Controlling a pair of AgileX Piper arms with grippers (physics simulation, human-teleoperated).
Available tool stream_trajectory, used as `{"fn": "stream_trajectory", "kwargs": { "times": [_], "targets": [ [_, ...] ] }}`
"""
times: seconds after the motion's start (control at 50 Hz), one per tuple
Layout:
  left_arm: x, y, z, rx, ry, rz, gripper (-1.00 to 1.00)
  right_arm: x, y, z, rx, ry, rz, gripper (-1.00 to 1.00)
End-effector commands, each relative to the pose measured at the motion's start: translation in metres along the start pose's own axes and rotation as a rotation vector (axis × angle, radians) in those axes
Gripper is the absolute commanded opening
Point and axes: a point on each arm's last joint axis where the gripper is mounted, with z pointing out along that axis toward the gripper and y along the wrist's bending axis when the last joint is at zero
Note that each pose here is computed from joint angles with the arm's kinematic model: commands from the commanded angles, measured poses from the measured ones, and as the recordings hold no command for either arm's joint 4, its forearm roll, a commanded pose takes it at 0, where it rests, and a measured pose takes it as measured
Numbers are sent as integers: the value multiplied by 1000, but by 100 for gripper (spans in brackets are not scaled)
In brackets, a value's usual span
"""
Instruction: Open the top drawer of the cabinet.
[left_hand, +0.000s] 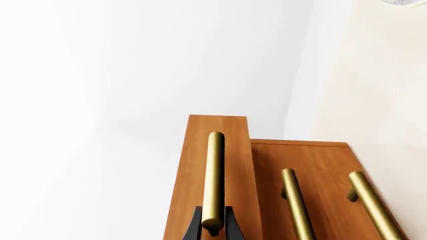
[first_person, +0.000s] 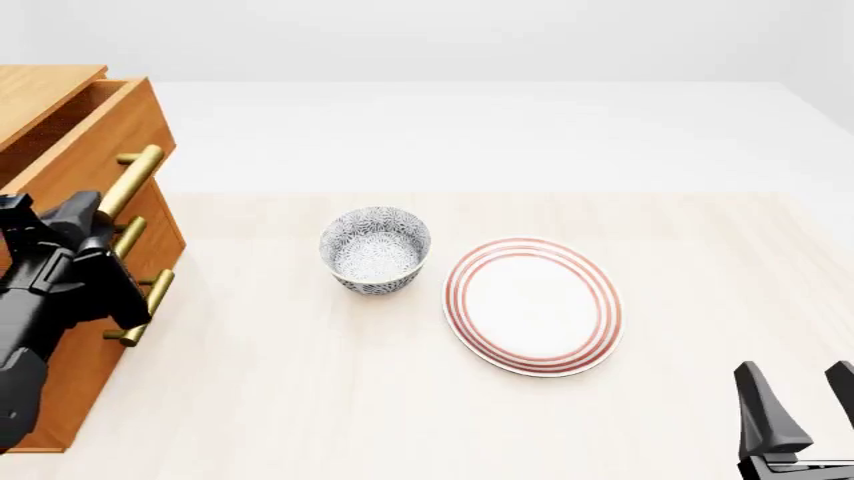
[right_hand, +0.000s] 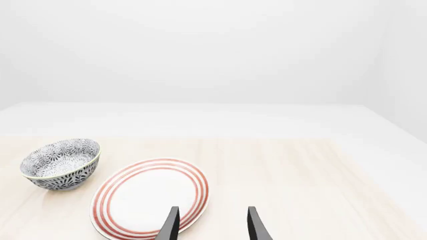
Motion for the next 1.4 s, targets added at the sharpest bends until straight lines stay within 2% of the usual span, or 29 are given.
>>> {"fn": "stream_trajectory", "kwargs": {
  "times": [0.02, 0.46, 0.66, 0.7, 0.8, 1.4],
  "targets": [
    [-16, 1, -3, 14, -60, -31, -100, 0, 0, 0, 0, 0, 0, 100],
    [-28, -4, -7, 21, -118, -34, -100, 0, 0, 0, 0, 0, 0, 100],
    [-35, 0, -11, 13, -154, -38, -100, 0, 0, 0, 0, 0, 0, 100],
    [-39, 6, -12, 12, -171, -59, -100, 0, 0, 0, 0, 0, 0, 100],
    [-41, 7, -15, 4, -184, -48, -100, 0, 0, 0, 0, 0, 0, 100],
    [-42, 24, -40, -80, -218, -76, -100, 0, 0, 0, 0, 0, 0, 100]
  ]
}}
